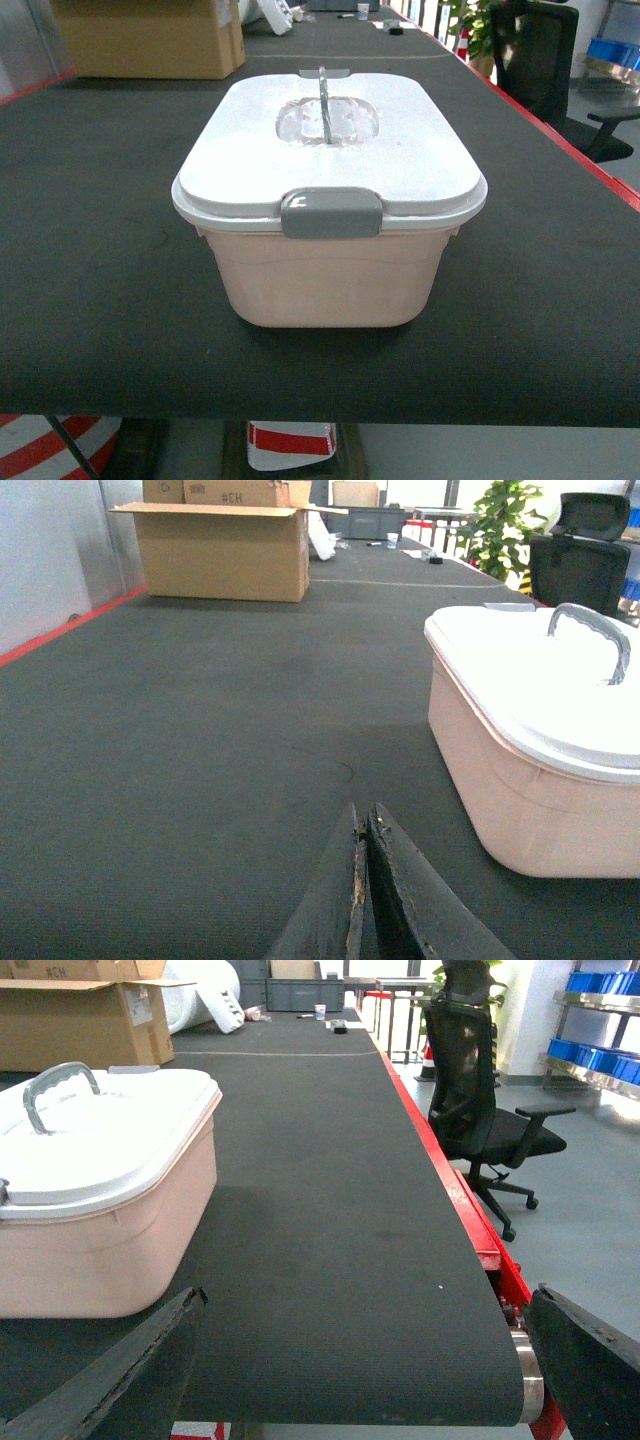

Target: Pick capacitor and pack into box

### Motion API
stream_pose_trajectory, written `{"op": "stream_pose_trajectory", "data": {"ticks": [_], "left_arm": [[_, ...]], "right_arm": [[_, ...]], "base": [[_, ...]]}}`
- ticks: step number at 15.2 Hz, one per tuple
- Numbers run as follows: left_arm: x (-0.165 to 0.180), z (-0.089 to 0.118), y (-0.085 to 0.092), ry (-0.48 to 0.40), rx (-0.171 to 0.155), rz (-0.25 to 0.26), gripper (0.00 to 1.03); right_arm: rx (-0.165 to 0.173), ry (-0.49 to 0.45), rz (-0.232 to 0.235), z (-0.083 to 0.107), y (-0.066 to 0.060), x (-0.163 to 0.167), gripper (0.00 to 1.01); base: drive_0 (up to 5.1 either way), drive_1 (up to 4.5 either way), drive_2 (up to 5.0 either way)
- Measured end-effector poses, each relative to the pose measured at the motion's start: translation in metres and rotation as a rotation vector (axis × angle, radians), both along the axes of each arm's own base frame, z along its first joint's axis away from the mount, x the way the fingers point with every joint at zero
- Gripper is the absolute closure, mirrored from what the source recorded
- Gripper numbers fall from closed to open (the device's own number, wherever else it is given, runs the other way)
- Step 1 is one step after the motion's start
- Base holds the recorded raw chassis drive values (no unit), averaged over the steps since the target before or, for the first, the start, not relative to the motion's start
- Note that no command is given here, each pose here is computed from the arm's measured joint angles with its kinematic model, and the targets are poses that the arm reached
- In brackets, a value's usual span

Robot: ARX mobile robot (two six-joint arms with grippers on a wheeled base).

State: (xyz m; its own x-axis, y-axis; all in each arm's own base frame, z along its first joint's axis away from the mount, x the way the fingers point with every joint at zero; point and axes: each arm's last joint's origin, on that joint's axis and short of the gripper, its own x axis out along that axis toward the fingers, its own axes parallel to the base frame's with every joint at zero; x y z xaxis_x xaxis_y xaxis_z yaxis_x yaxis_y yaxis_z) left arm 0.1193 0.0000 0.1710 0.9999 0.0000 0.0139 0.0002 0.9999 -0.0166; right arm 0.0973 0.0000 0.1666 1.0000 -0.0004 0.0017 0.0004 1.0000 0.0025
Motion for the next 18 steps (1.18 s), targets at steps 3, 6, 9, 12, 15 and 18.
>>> {"op": "stream_pose_trajectory", "data": {"ticks": [3,6,9,12,15,18], "left_arm": [[-0.004,0.000,0.000,-0.003,0.000,0.000,1.01],[-0.008,0.000,0.000,-0.002,0.000,0.000,1.01],[-0.013,-0.002,0.000,0.013,0.000,0.000,1.01],[-0.022,-0.005,0.000,0.021,0.002,0.000,1.01],[-0.022,-0.004,0.000,0.016,0.002,0.000,0.88],[-0.022,-0.004,0.000,0.015,0.002,0.000,0.50]], "right_arm": [[0.000,0.000,0.000,0.000,0.000,0.000,0.03],[0.000,0.000,0.000,0.000,0.000,0.000,0.03],[0.000,0.000,0.000,0.000,0.000,0.000,0.03],[0.000,-0.002,0.000,0.000,0.000,0.000,0.03],[0.000,0.000,0.000,0.000,0.000,0.000,0.03],[0.000,0.000,0.000,0.000,0.000,0.000,0.03]], "base": [[0.0,0.00,0.0],[0.0,0.00,0.0],[0.0,0.00,0.0],[0.0,0.00,0.0],[0.0,0.00,0.0],[0.0,0.00,0.0]]}}
